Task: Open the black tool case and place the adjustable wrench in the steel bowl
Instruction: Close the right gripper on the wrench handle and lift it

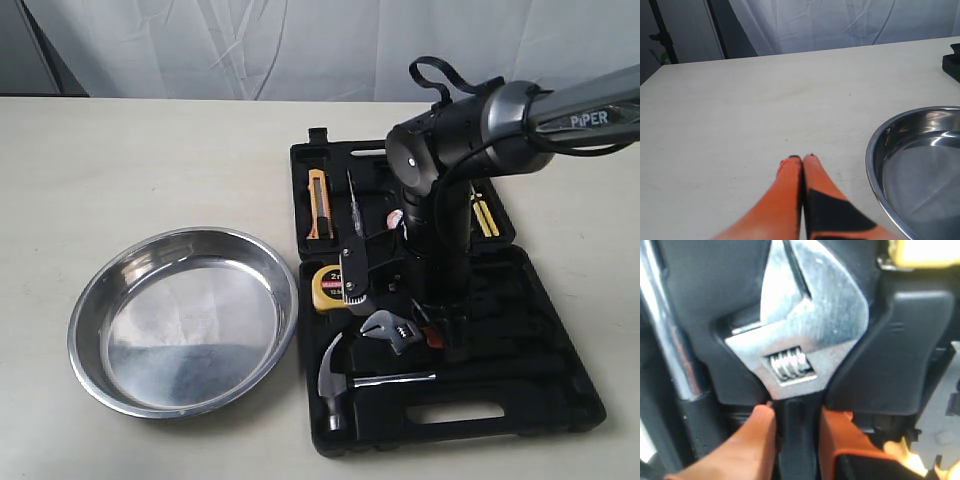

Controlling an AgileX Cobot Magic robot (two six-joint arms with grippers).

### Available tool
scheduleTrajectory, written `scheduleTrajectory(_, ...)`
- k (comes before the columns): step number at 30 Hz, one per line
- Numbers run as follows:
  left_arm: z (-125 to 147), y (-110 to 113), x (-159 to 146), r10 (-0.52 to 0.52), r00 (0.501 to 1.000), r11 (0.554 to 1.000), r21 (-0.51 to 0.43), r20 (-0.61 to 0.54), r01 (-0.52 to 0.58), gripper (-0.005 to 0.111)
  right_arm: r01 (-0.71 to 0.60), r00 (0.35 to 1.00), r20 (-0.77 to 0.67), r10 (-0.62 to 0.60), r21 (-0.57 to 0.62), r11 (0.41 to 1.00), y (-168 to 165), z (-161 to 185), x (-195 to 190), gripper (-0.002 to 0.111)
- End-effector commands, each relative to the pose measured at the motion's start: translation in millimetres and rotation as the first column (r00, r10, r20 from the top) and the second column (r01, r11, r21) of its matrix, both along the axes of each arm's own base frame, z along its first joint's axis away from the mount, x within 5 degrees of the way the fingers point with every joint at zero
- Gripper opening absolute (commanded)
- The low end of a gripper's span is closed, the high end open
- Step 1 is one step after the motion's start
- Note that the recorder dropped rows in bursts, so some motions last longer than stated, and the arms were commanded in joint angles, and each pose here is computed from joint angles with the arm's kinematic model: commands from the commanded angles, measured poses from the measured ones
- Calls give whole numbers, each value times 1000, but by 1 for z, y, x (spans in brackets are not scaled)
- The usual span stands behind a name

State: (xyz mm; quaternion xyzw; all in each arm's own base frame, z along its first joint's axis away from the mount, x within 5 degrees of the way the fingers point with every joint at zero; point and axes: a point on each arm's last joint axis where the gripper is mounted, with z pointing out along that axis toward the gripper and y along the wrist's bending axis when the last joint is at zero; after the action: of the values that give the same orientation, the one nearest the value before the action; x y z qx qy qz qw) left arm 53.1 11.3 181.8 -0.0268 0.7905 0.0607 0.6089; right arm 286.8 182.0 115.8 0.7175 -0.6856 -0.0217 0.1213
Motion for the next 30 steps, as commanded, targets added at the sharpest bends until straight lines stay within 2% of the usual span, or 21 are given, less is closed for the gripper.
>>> scheduleTrajectory(1,2,0,0,0,1000,1000,3,17,0,0,28,993,-114,-36,-69,997,-6,-8,-12,0)
scheduleTrajectory(15,2,0,0,0,1000,1000,3,17,0,0,38,999,8,-39,13,999,-7,39,-13,0)
scheduleTrajectory(25,2,0,0,0,1000,1000,3,17,0,0,36,997,67,-40,54,998,-7,58,-14,0)
scheduleTrajectory(30,2,0,0,0,1000,1000,3,17,0,0,55,991,116,-72,143,988,-1,73,-15,0)
